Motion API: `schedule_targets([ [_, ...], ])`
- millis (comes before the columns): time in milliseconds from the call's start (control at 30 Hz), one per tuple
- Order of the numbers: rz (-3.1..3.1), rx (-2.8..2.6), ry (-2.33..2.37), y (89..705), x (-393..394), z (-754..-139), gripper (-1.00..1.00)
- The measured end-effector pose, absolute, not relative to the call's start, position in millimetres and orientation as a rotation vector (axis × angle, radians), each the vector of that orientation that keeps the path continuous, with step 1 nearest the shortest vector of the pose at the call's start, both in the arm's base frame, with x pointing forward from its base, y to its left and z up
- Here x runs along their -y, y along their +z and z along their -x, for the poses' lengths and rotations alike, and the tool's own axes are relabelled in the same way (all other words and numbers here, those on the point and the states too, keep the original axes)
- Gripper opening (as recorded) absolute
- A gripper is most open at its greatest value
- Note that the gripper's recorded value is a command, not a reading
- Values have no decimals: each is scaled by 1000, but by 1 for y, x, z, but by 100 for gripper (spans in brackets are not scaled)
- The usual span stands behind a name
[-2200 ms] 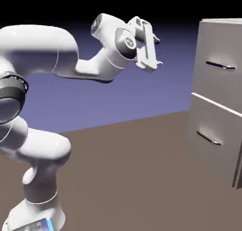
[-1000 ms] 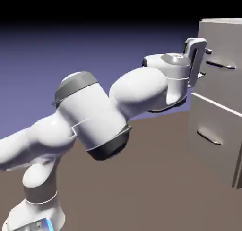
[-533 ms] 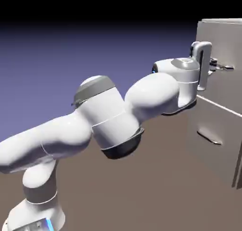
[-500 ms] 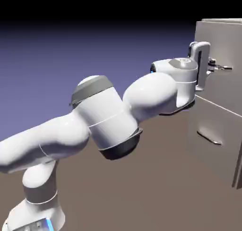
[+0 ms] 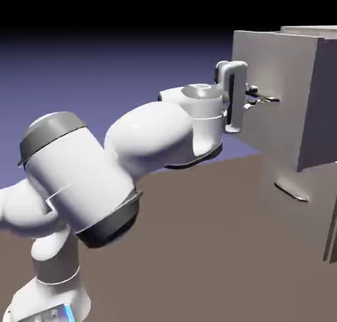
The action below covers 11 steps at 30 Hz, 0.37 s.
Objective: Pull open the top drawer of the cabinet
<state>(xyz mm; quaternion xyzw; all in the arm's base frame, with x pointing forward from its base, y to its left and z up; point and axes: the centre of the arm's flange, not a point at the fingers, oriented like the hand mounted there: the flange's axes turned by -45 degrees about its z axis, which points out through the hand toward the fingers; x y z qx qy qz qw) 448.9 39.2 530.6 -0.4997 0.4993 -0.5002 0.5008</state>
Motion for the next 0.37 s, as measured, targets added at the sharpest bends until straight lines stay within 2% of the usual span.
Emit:
schedule_targets([
  [233,1208,-1207,-1209,531,-39,-357,-100],
  [267,1208,-1207,-1209,531,-39,-350,100],
  [367,1209,-1209,-1205,531,-39,-336,100],
])
